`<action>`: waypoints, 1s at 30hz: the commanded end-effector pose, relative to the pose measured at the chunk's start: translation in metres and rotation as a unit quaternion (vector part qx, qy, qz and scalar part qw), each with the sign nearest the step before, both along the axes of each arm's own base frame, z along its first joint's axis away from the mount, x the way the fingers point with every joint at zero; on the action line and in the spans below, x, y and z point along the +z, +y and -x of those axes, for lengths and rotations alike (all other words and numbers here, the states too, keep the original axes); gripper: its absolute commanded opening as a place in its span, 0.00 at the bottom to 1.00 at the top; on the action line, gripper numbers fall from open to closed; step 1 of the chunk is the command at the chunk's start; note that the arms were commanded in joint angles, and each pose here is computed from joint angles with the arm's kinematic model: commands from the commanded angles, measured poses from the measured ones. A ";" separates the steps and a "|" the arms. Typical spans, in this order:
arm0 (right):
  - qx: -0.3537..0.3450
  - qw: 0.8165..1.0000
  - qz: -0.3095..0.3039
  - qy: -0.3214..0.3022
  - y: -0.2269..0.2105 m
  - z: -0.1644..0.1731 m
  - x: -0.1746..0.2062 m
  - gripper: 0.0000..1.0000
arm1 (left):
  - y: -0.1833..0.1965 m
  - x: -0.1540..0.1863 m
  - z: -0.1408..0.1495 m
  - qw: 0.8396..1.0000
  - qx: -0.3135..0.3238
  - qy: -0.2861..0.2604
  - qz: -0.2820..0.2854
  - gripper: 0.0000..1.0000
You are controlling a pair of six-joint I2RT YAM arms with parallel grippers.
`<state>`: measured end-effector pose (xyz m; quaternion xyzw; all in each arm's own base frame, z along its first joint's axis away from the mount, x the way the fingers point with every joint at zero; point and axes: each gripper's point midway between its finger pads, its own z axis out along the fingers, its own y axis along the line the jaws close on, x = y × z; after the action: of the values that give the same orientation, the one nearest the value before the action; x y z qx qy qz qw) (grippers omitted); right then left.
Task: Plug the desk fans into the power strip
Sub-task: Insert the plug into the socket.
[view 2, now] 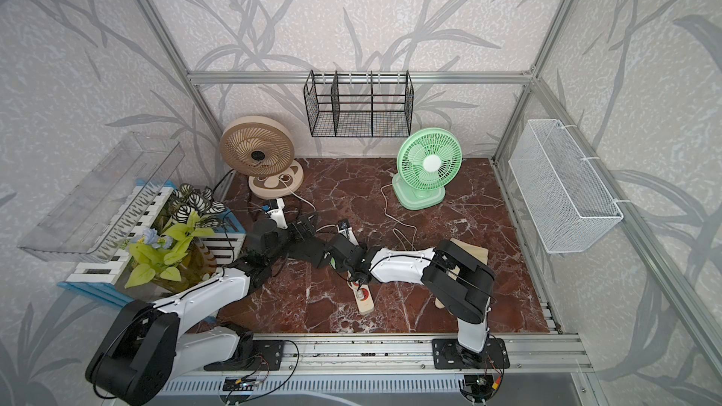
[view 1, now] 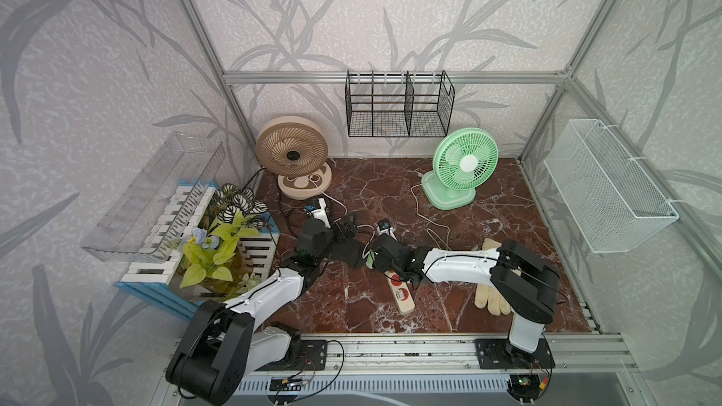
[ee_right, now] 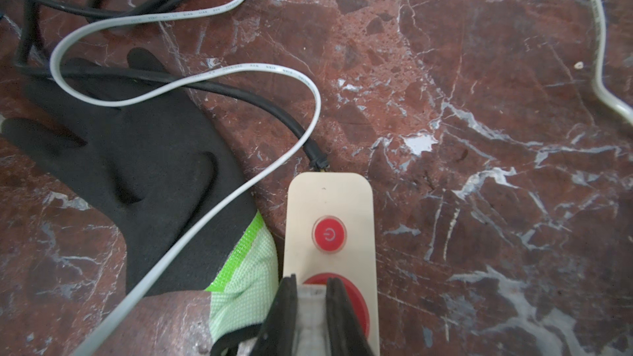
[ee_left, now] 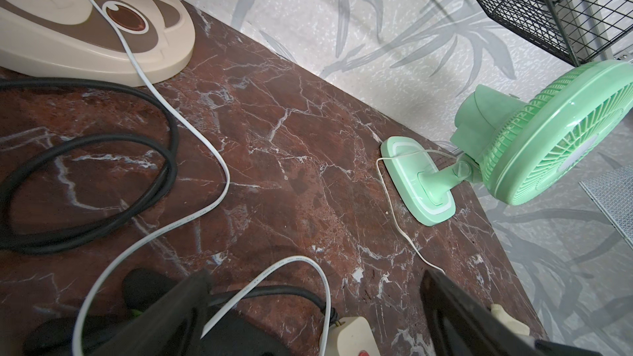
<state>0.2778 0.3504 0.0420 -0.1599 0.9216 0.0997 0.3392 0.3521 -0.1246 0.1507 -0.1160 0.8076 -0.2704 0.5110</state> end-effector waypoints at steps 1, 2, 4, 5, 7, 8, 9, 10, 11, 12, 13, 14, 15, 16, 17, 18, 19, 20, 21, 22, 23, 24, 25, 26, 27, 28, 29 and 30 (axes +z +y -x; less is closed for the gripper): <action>0.059 0.959 0.180 0.209 -0.076 0.099 -0.112 0.00 | 0.004 -0.004 -0.001 1.000 0.006 -0.002 -0.011 1.00; 0.061 0.957 0.183 0.215 -0.078 0.102 -0.115 0.00 | 0.004 -0.004 -0.001 1.000 0.007 -0.002 -0.012 1.00; 0.055 0.953 0.186 0.233 -0.082 0.108 -0.121 0.00 | 0.005 -0.003 -0.001 1.000 0.008 -0.003 -0.013 1.00; 0.053 0.950 0.187 0.243 -0.085 0.110 -0.123 0.00 | 0.005 -0.004 -0.001 1.000 0.008 -0.003 -0.014 1.00; 0.053 0.947 0.182 0.257 -0.087 0.115 -0.123 0.00 | 0.005 -0.003 -0.001 1.000 0.009 -0.003 -0.015 1.00; 0.053 0.946 0.179 0.264 -0.088 0.117 -0.123 0.00 | 0.005 -0.002 -0.001 1.000 0.008 -0.004 -0.015 1.00; 0.053 0.945 0.177 0.268 -0.089 0.118 -0.124 0.00 | 0.005 -0.001 -0.001 1.000 0.008 -0.005 -0.015 1.00; 0.051 0.945 0.176 0.271 -0.091 0.119 -0.123 0.00 | 0.005 -0.002 -0.001 1.000 0.007 -0.004 -0.014 1.00; 0.049 0.945 0.179 0.270 -0.092 0.119 -0.122 0.00 | 0.005 -0.001 -0.001 1.000 0.007 -0.005 -0.014 1.00; 0.046 0.946 0.181 0.266 -0.094 0.118 -0.119 0.00 | 0.004 0.000 -0.001 1.000 0.006 -0.005 -0.014 1.00; 0.045 0.947 0.183 0.259 -0.094 0.115 -0.113 0.00 | 0.004 0.000 -0.001 1.000 0.006 -0.005 -0.014 1.00; 0.043 0.949 0.184 0.251 -0.094 0.111 -0.107 0.00 | 0.004 0.000 -0.001 1.000 0.007 -0.005 -0.016 1.00; 0.041 0.951 0.186 0.244 -0.093 0.107 -0.100 0.00 | 0.005 0.000 -0.001 1.000 0.008 -0.004 -0.017 1.00; 0.041 0.953 0.185 0.236 -0.090 0.102 -0.093 0.00 | 0.006 0.001 -0.001 1.000 0.009 -0.005 -0.019 1.00; 0.039 0.956 0.182 0.228 -0.087 0.096 -0.086 0.00 | 0.006 0.001 -0.001 1.000 0.010 -0.005 -0.020 1.00; 0.038 0.958 0.178 0.221 -0.082 0.090 -0.080 0.00 | 0.007 0.002 -0.001 1.000 0.011 -0.007 -0.020 1.00; 0.037 0.960 0.174 0.215 -0.078 0.084 -0.075 0.03 | 0.007 0.003 -0.001 1.000 0.011 -0.008 -0.020 1.00; 0.036 0.962 0.173 0.210 -0.074 0.078 -0.070 0.09 | 0.007 0.003 -0.001 1.000 0.011 -0.009 -0.021 1.00; 0.037 0.964 0.169 0.203 -0.069 0.073 -0.065 0.13 | 0.007 0.003 -0.001 1.000 0.012 -0.010 -0.022 1.00; 0.037 0.966 0.165 0.196 -0.064 0.067 -0.060 0.14 | 0.008 0.003 -0.001 1.000 0.013 -0.010 -0.023 1.00; 0.037 0.967 0.163 0.190 -0.060 0.063 -0.056 0.14 | 0.008 0.003 -0.001 1.000 0.013 -0.009 -0.023 1.00; 0.036 0.969 0.158 0.186 -0.056 0.058 -0.051 0.15 | 0.008 0.002 -0.001 1.000 0.013 -0.009 -0.024 1.00; 0.033 0.970 0.155 0.182 -0.054 0.054 -0.047 0.16 | 0.008 0.002 -0.001 1.000 0.014 -0.008 -0.024 1.00; 0.031 0.972 0.150 0.179 -0.051 0.050 -0.043 0.17 | 0.008 0.002 -0.001 1.000 0.013 -0.008 -0.024 1.00; 0.029 0.973 0.144 0.175 -0.049 0.046 -0.039 0.17 | 0.007 0.001 -0.001 1.000 0.012 -0.008 -0.023 1.00; 0.029 0.975 0.140 0.172 -0.047 0.043 -0.035 0.18 | 0.007 0.001 -0.002 1.000 0.012 -0.008 -0.022 1.00; 0.029 0.976 0.136 0.169 -0.045 0.040 -0.030 0.20 | 0.007 0.001 -0.002 1.000 0.011 -0.007 -0.022 1.00; 0.029 0.977 0.134 0.166 -0.044 0.038 -0.026 0.21 | 0.007 0.002 -0.002 1.000 0.011 -0.008 -0.022 1.00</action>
<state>0.2791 0.3492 0.0516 -0.1785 0.9432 0.0834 0.2676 0.3523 -0.1203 0.1469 -0.1139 0.8126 -0.2528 0.5127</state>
